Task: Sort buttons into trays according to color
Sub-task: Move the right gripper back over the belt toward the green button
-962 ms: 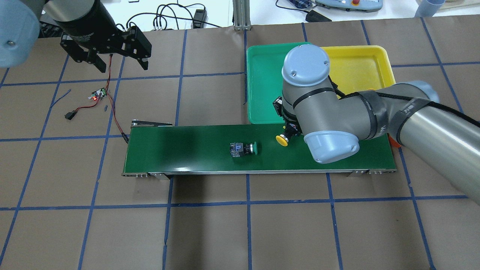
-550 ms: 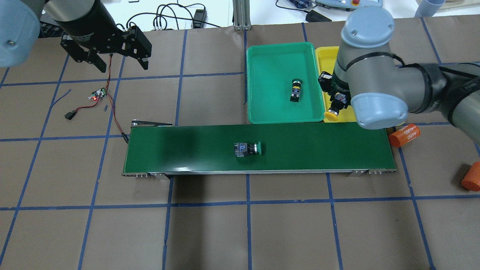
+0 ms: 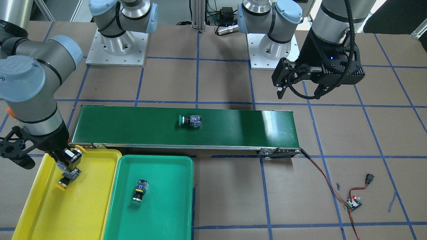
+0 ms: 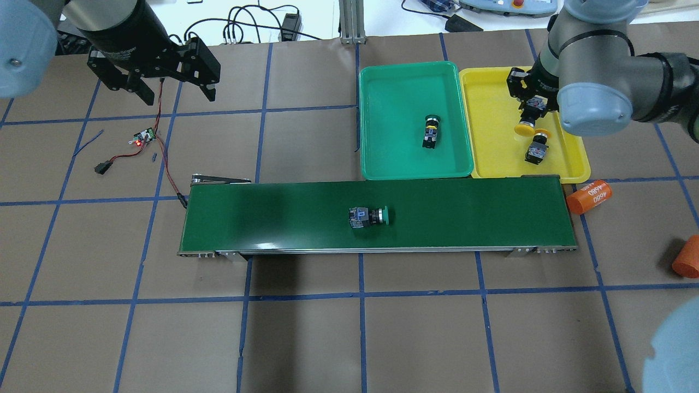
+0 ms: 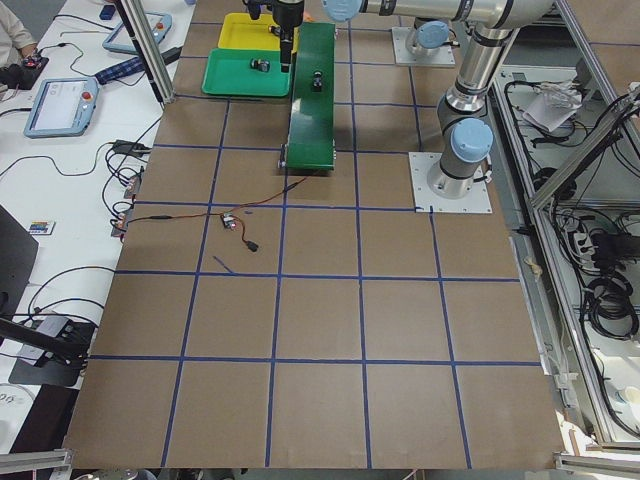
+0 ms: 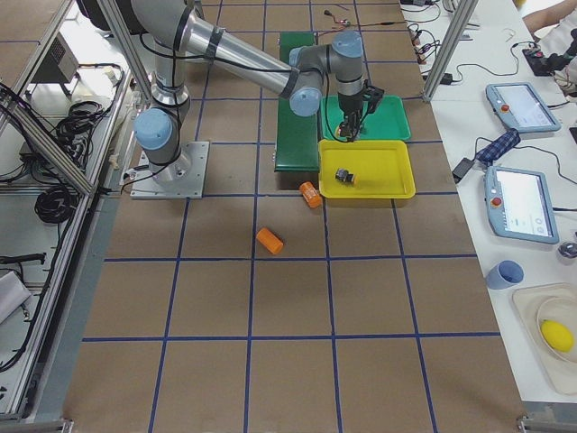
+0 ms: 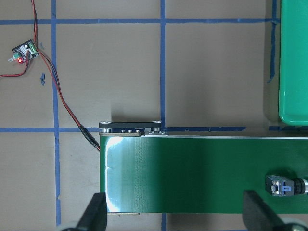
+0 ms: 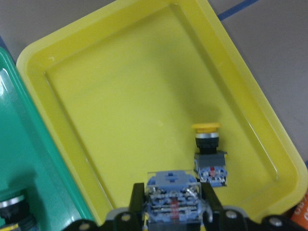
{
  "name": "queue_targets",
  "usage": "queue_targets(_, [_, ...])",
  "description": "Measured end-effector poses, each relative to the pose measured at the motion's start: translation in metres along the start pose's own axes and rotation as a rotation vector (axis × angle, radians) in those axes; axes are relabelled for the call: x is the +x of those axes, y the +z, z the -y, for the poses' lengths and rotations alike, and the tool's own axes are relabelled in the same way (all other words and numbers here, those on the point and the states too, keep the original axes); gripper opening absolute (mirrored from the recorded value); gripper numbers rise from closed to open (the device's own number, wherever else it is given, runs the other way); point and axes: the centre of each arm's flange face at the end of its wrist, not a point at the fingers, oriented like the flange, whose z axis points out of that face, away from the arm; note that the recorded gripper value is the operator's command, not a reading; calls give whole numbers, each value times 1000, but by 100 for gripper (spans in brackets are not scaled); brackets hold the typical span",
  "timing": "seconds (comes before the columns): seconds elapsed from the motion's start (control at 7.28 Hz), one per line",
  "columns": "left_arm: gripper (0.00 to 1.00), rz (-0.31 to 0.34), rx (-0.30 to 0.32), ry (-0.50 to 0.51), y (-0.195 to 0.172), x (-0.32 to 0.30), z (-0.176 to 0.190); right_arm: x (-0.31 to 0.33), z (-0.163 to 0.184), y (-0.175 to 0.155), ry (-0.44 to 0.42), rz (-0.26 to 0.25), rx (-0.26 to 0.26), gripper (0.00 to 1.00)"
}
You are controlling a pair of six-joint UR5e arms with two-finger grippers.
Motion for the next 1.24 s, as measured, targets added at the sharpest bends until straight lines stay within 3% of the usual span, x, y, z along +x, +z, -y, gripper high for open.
queue_targets(0.14, [100,0,0,0,0,0,0,-4,9,19,-21,12,28,13])
queue_targets(0.27, [100,0,-1,-1,0,0,0,-8,13,36,-33,20,42,58])
queue_targets(0.41, [100,0,-2,0,-1,0,-1,-10,14,48,-38,24,42,69])
queue_targets(0.55, [100,1,-3,0,0,0,-1,-10,14,55,-40,24,37,73])
queue_targets(0.82, [100,2,-2,-1,0,-1,0,-11,13,60,-41,24,31,100])
queue_targets(1.24, [100,3,0,-5,-1,-3,0,-9,0,27,-28,23,27,100])
